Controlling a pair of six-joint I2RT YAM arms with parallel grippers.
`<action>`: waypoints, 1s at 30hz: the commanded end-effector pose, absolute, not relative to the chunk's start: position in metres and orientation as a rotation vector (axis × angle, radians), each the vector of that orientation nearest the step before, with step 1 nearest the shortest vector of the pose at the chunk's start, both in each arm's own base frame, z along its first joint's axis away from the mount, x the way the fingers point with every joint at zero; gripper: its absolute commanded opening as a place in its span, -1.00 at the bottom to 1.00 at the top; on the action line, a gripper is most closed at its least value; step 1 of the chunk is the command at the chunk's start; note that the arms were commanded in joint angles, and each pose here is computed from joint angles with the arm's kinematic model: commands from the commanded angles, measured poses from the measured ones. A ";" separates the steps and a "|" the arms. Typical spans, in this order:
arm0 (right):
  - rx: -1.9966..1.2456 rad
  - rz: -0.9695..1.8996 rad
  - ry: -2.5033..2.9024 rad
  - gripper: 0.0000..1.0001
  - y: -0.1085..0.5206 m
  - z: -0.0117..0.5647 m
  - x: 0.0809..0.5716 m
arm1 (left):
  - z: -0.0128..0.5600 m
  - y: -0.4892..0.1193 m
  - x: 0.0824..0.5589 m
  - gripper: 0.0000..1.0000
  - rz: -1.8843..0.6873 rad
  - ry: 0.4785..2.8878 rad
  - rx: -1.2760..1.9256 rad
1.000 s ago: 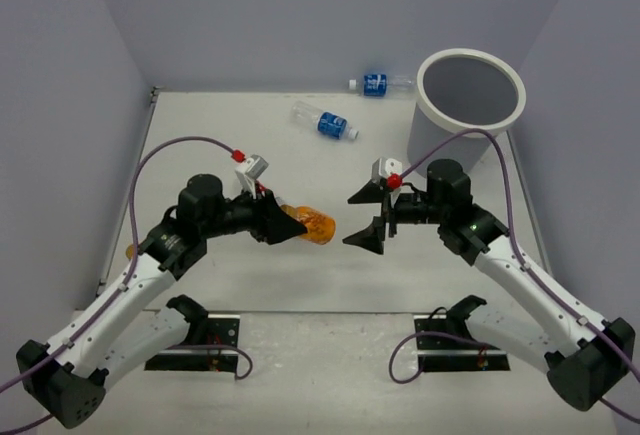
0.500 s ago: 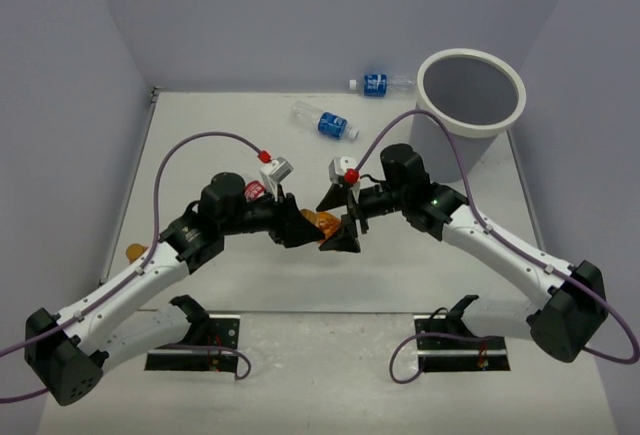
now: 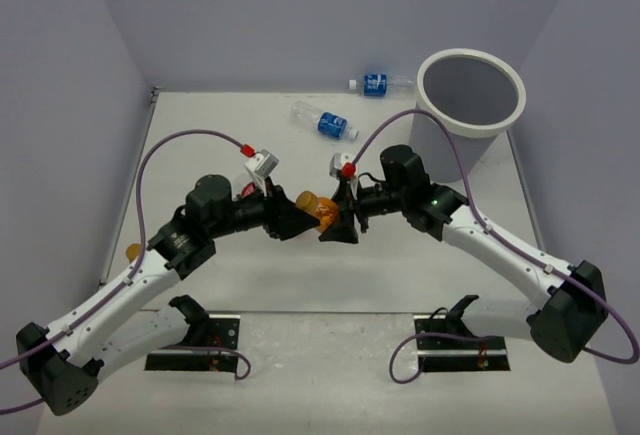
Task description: Put the plastic bottles in the bin
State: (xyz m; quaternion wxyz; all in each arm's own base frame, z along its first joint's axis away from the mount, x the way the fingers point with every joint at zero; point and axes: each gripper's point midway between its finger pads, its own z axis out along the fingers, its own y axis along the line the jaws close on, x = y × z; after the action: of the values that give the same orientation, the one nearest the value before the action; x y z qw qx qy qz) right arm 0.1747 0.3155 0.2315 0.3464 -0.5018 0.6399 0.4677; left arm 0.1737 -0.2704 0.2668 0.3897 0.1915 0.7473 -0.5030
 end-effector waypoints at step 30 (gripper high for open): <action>0.450 0.047 1.804 0.25 -0.014 0.362 0.447 | 0.200 -0.169 0.254 1.00 -0.448 2.171 -0.214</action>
State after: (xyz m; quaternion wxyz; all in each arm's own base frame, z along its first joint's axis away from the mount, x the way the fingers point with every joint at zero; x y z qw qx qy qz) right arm 0.4422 -0.0037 0.3682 0.6188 0.1695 0.7666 0.0277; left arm 0.2484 -0.1743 0.1945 0.4278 -0.0668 0.8812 -0.1898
